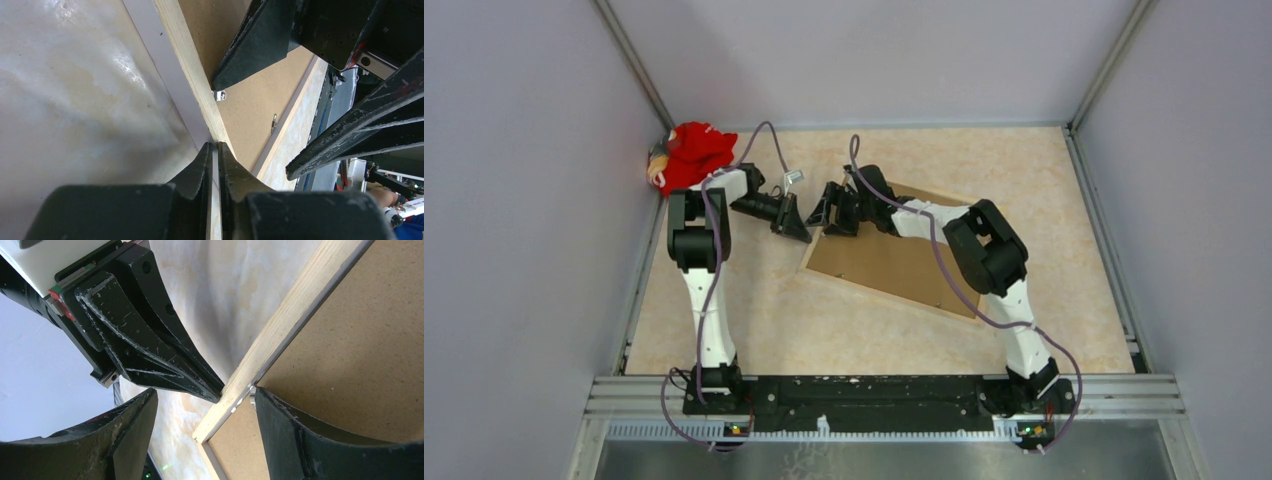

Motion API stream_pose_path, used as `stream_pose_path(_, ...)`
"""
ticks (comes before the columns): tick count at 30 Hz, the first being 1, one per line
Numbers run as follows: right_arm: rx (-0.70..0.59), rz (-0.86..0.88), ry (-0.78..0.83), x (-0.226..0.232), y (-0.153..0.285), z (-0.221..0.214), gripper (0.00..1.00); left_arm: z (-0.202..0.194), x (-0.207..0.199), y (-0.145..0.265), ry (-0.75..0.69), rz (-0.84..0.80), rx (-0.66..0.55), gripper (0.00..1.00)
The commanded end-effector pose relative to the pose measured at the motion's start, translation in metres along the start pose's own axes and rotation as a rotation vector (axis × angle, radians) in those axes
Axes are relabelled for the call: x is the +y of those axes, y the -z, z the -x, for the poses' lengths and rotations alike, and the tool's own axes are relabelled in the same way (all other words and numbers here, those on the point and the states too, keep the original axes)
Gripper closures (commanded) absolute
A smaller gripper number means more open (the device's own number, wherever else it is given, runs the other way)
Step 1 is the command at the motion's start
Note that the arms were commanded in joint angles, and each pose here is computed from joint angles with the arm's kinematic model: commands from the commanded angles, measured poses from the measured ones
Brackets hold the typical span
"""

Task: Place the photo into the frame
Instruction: Install the photo frame at the center of the board.

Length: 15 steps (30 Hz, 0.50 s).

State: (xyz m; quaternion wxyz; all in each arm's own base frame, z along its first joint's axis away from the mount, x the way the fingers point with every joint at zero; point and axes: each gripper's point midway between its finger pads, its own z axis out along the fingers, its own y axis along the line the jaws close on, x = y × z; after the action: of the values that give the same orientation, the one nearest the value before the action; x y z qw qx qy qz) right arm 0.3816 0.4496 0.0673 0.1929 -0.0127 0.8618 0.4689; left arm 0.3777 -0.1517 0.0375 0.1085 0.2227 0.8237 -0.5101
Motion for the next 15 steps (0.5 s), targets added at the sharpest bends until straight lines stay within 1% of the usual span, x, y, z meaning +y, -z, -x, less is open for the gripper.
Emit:
stream_pose_path(1,0.135,0.025,0.025,0.000,-0.016,-0.042,0.28,0.004,-0.009,-0.007,-0.040,-0.051,-0.021,0.89)
stream_pose_path(7,0.128,0.051,0.104,0.014,-0.006,-0.024,0.25,0.006,-0.009,-0.006,-0.047,-0.044,-0.022,0.87)
stream_pose_path(9,0.099,0.006,0.141,0.009,0.003,-0.008,0.23,0.007,-0.008,-0.005,-0.049,-0.036,-0.021,0.86)
stream_pose_path(11,0.041,-0.066,0.209,0.000,0.022,0.015,0.18,0.008,-0.007,-0.002,-0.049,-0.027,-0.023,0.83)
stream_pose_path(13,-0.012,-0.095,0.273,-0.002,0.048,0.033,0.14,0.012,-0.009,0.005,-0.057,-0.016,-0.031,0.79)
stream_pose_path(15,-0.047,-0.124,0.362,-0.001,0.074,0.040,0.11,0.016,-0.014,0.012,-0.078,-0.001,-0.041,0.69)
